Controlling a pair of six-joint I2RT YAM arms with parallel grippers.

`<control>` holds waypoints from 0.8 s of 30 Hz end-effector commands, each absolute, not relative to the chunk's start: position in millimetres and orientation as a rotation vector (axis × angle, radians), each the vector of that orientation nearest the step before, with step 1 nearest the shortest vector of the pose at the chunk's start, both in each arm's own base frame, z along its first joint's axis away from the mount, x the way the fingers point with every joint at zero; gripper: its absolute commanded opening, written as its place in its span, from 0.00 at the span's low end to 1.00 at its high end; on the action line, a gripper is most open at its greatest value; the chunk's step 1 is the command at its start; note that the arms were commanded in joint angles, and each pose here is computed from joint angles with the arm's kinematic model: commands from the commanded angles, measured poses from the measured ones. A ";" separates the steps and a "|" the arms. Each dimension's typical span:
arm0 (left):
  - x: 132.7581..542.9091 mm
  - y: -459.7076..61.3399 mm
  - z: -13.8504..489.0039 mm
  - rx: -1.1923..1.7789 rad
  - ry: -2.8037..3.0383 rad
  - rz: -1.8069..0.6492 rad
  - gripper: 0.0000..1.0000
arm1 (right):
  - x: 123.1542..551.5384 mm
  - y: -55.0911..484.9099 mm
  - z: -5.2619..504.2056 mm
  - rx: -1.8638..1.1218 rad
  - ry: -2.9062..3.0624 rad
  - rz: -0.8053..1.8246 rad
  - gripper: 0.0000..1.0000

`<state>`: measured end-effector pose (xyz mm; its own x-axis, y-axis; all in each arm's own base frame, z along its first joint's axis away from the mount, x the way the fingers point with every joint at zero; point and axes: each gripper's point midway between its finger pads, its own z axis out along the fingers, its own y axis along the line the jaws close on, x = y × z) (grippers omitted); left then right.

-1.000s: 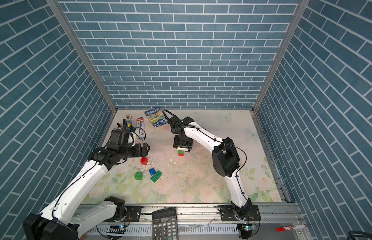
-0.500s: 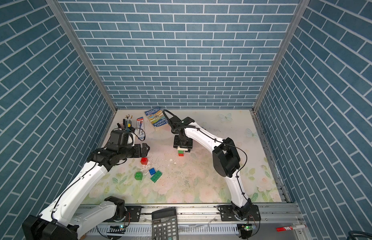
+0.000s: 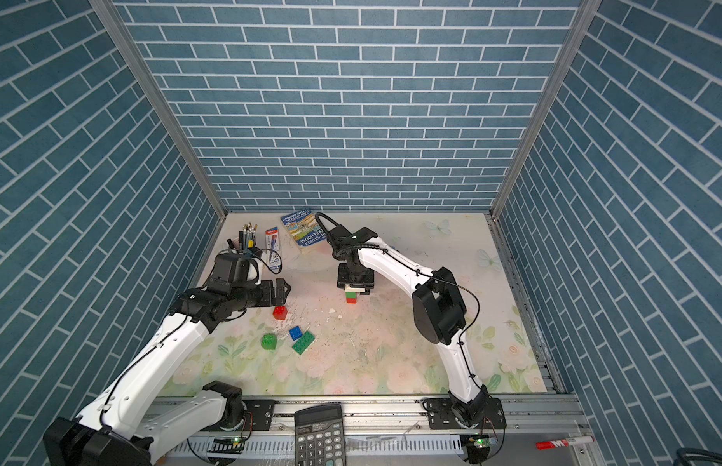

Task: Assemble the letter r with lego
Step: Assemble the lego brick with the lego brick.

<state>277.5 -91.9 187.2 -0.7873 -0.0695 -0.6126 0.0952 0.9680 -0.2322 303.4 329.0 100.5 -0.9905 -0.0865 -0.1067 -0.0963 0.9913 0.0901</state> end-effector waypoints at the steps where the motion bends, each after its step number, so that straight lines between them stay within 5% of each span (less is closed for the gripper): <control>1: 279.6 -87.7 188.5 -0.003 2.440 -0.317 1.00 | 269.6 279.5 28.5 -0.160 3.224 -0.308 0.00; 24: 284.7 -85.7 188.5 -0.020 2.433 -0.335 1.00 | 265.1 269.8 37.7 -0.165 3.316 -0.395 0.00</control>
<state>283.5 -87.5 190.4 -0.7744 -0.0960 -0.6254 0.0756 0.9673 -0.2420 304.7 324.4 99.6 -0.9947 -0.0849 -0.0582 -0.0874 0.9953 0.0424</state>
